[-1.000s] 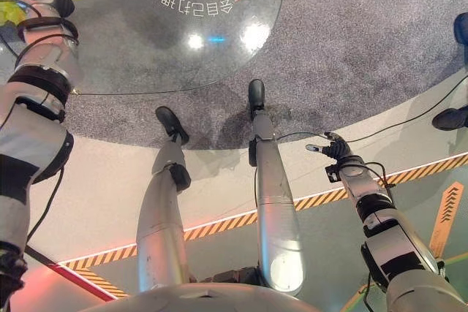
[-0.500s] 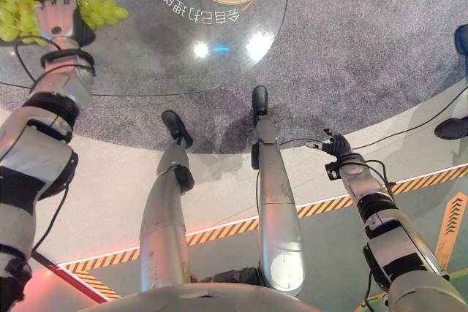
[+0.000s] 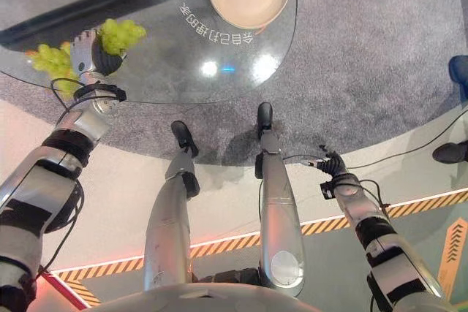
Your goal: Pick up fruits into the plate
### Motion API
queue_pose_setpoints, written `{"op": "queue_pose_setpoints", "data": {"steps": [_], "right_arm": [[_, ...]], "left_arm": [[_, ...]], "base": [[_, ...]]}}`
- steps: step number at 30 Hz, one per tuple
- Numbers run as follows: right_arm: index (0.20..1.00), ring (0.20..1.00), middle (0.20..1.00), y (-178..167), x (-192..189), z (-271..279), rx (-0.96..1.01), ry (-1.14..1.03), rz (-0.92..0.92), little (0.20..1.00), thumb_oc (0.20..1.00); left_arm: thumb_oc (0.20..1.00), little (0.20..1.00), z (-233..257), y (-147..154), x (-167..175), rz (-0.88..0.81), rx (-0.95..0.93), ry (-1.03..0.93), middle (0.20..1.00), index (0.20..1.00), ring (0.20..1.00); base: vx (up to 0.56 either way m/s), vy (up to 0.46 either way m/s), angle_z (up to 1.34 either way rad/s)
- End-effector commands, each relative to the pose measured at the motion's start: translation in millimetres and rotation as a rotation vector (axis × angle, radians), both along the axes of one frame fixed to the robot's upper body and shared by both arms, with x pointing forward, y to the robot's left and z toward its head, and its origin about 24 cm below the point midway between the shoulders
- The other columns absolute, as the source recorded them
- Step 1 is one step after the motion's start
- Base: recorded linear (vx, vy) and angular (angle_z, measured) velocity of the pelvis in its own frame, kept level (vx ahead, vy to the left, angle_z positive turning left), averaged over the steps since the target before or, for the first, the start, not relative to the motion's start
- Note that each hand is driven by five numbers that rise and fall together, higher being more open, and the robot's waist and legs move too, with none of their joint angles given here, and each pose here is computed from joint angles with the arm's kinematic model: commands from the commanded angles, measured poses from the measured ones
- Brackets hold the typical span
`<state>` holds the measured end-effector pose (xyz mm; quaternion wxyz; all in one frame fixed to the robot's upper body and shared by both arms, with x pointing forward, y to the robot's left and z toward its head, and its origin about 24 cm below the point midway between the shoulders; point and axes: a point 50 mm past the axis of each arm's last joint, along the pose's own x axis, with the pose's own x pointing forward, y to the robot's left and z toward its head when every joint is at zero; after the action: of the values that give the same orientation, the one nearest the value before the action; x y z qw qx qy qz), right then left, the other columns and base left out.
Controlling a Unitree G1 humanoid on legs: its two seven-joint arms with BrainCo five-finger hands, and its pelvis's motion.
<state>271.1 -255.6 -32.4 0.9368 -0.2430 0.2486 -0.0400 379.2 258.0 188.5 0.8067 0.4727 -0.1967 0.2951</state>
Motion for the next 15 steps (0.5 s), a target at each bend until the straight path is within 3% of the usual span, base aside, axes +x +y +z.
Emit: {"op": "queue_pose_setpoints", "data": {"steps": [1, 9, 15], "right_arm": [[1.000, 1.000, 1.000, -4, -21, -7, -0.019, -0.038, -0.021, 1.000, 1.000], [1.000, 1.000, 1.000, 8, -32, -6, -0.015, -0.112, 0.021, 1.000, 1.000], [1.000, 1.000, 1.000, 15, -31, 3, -0.012, -0.209, 0.045, 1.000, 1.000]], "left_arm": [[0.200, 0.200, 34, 9, -13, -0.020, -0.146, -0.282, 0.200, 0.200, 0.200], [0.200, 0.200, 31, 6, -38, -0.134, -0.309, -0.507, 0.200, 0.200, 0.200], [0.200, 0.200, 33, 5, -45, -0.230, -0.408, -0.519, 0.200, 0.200, 0.200]], "base": [[-0.03, 0.046, 0.01], [-0.02, -0.004, 0.04], [-0.01, -0.004, 0.06]]}}
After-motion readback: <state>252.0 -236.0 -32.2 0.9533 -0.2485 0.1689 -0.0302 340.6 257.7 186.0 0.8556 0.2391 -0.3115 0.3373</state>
